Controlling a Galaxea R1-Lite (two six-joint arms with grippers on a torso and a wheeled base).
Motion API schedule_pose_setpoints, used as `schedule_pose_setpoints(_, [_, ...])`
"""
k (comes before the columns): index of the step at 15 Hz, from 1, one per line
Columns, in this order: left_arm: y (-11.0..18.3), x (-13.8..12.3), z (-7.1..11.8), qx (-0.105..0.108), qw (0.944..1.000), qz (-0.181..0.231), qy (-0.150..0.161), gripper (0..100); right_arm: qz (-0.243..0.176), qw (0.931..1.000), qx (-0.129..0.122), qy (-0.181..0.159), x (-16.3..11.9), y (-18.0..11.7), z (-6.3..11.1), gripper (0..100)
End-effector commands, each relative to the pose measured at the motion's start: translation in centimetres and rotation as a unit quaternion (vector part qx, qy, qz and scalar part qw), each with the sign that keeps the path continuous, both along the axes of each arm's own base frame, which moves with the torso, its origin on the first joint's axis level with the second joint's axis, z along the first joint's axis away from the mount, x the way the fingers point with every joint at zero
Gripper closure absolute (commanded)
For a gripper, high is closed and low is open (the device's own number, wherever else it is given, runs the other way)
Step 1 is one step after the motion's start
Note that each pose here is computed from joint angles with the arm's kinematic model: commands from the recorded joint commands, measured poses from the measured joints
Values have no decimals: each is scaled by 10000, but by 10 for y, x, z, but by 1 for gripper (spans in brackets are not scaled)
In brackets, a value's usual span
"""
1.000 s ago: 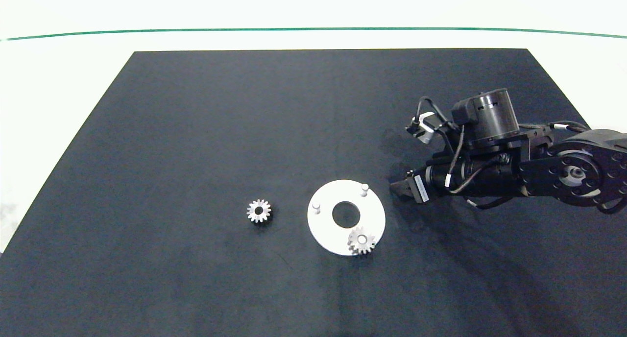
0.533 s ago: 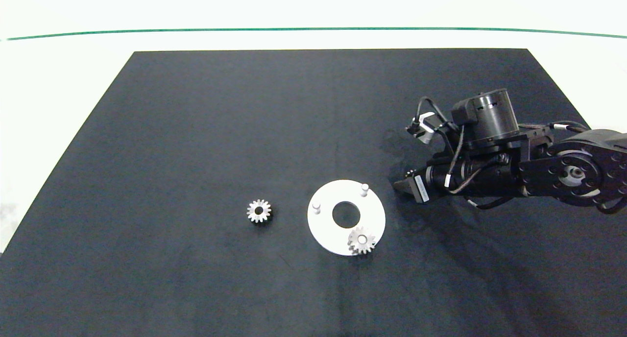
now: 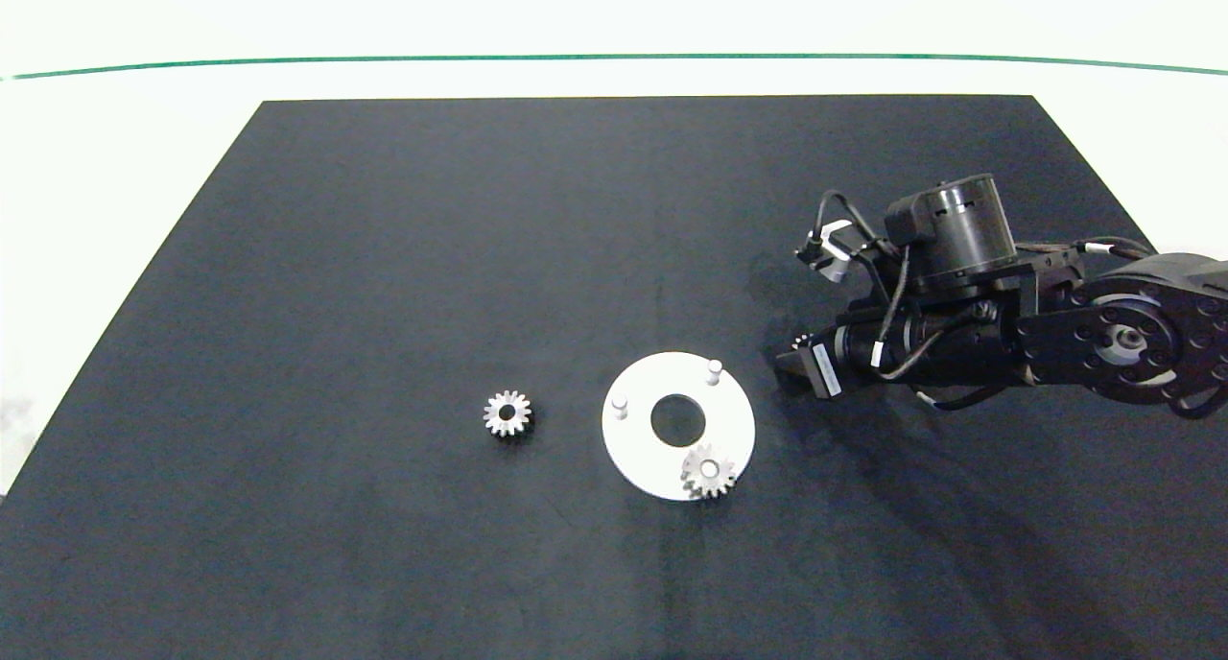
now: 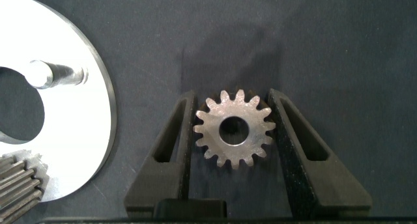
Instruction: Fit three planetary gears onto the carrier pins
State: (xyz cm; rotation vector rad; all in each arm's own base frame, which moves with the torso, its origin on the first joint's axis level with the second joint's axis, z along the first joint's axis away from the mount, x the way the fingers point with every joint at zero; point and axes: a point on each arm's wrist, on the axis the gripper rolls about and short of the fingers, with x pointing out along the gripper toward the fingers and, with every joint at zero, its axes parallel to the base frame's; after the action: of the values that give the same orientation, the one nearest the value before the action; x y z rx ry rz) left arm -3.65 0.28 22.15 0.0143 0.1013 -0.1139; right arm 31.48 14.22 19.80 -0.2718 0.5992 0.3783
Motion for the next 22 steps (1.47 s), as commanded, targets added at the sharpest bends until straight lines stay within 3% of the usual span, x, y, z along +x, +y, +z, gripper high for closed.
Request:
schedule_pose_setpoints(1, [0, 0, 0, -1, 10000, 0, -3, 0, 5, 10000, -4, 2, -1, 0, 0, 70])
schedule_pose_setpoints(17, [0, 0, 0, 0, 10000, 0, 4, 0, 30, 10000, -22, 12, -5, -1, 3, 100])
schedule_pose_setpoints(20, [0, 0, 0, 0, 10000, 0, 4, 0, 154, 9998, -2, -144, -18, 0, 19, 100])
schedule_pose_setpoints(22, [0, 0, -1, 2, 10000, 7, 27, 0, 179, 9990, -147, -377, -25, 4, 30, 100])
